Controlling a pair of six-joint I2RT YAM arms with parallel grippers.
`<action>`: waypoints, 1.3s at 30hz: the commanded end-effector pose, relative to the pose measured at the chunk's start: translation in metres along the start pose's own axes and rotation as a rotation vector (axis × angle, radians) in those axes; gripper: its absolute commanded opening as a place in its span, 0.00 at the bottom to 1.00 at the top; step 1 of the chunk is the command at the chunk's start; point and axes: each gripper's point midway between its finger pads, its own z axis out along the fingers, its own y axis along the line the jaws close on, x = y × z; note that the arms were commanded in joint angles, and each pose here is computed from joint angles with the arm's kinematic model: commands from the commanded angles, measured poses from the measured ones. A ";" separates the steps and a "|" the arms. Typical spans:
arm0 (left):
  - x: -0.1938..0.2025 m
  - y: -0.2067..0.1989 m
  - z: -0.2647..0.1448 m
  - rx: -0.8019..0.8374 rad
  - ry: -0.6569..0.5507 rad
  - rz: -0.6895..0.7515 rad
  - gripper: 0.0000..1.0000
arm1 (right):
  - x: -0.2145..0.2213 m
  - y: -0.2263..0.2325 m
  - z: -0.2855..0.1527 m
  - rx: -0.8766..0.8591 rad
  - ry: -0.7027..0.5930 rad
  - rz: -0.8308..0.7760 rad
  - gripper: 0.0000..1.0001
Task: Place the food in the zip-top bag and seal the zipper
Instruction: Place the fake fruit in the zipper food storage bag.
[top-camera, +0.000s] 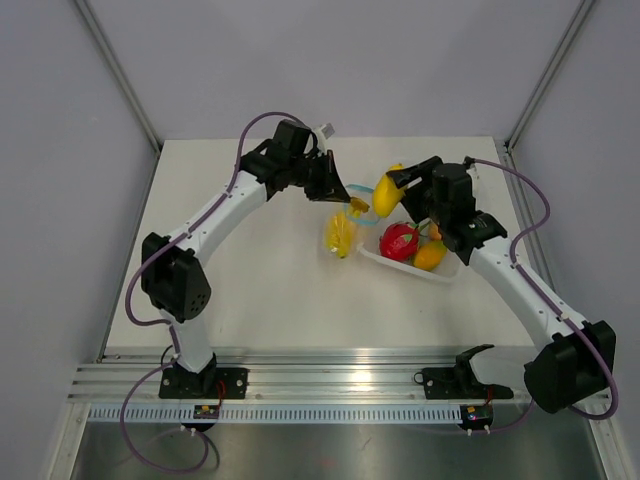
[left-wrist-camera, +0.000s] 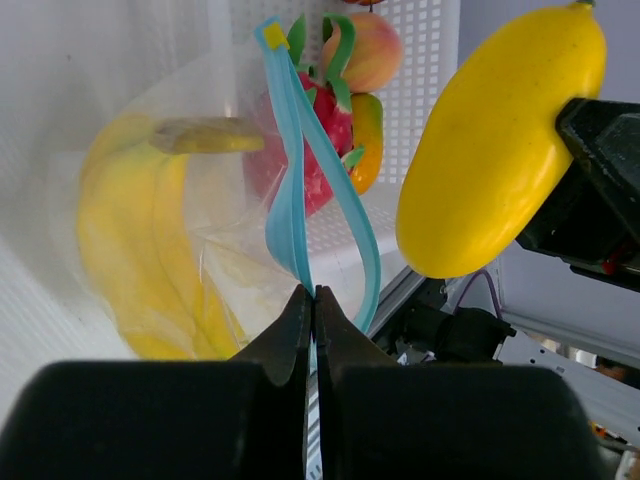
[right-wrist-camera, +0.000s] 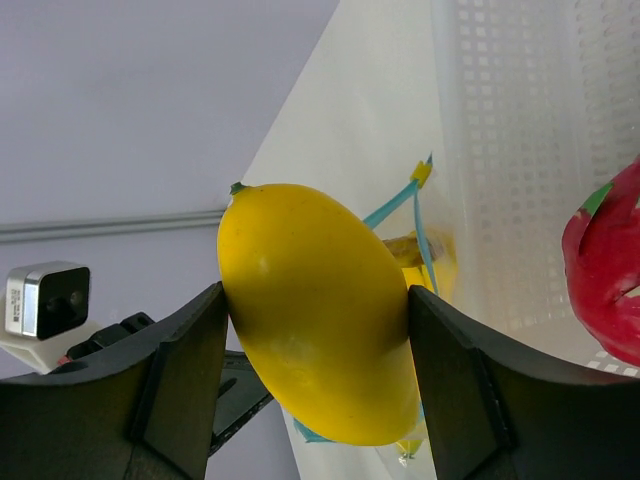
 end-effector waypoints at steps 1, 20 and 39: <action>-0.032 -0.016 -0.005 0.039 -0.081 0.194 0.00 | -0.027 0.019 -0.008 -0.040 -0.132 0.080 0.29; 0.006 0.010 0.033 0.130 0.038 0.289 0.00 | 0.001 -0.040 0.036 0.178 -0.129 0.272 0.27; 0.012 0.015 0.032 0.127 0.065 0.279 0.00 | 0.018 -0.025 0.063 0.210 -0.130 0.108 0.25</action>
